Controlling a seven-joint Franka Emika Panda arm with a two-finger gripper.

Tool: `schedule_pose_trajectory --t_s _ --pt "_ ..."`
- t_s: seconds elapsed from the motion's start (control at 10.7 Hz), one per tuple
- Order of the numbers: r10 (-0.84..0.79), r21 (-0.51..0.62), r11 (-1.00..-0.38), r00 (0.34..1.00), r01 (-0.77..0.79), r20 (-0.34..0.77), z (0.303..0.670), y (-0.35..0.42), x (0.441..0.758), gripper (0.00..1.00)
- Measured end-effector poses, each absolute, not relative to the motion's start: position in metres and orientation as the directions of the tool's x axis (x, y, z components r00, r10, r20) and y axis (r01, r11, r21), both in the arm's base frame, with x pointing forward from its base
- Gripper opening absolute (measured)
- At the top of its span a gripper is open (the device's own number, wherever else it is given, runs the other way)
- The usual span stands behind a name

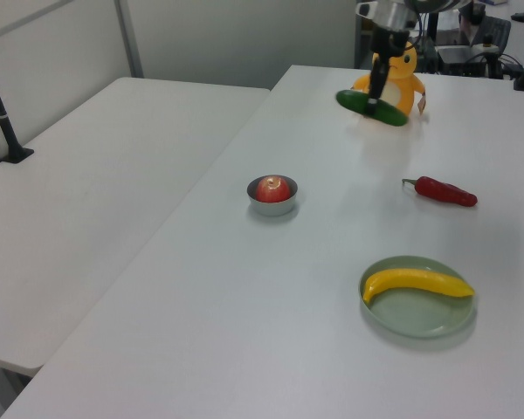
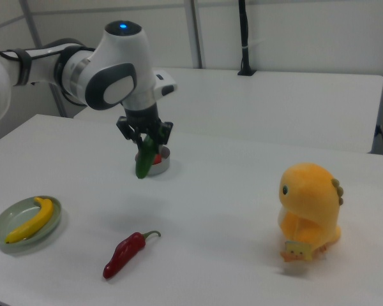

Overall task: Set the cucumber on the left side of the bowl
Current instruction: 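Lift the cucumber and carry it toward the metal bowl with the apple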

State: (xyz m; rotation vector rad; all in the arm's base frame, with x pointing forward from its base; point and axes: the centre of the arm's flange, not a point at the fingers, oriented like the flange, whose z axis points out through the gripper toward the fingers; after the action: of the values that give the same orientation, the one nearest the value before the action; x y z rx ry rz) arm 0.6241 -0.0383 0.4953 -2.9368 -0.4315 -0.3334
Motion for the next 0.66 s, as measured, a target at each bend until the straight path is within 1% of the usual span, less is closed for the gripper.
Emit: schedule_pose_trajectory --t_s 0.09,0.28,0.66 --pt "0.278 -0.101 -0.943 0.918 0.317 0.284 0.496 -0.014 0.634 0.48" --pt "0.258 -0.089 -0.947 0.894 0.309 0.366 0.478 0.033 0.655 0.48" --pt "0.225 -0.088 -0.949 0.844 0.303 0.486 0.449 0.109 0.69 0.48"
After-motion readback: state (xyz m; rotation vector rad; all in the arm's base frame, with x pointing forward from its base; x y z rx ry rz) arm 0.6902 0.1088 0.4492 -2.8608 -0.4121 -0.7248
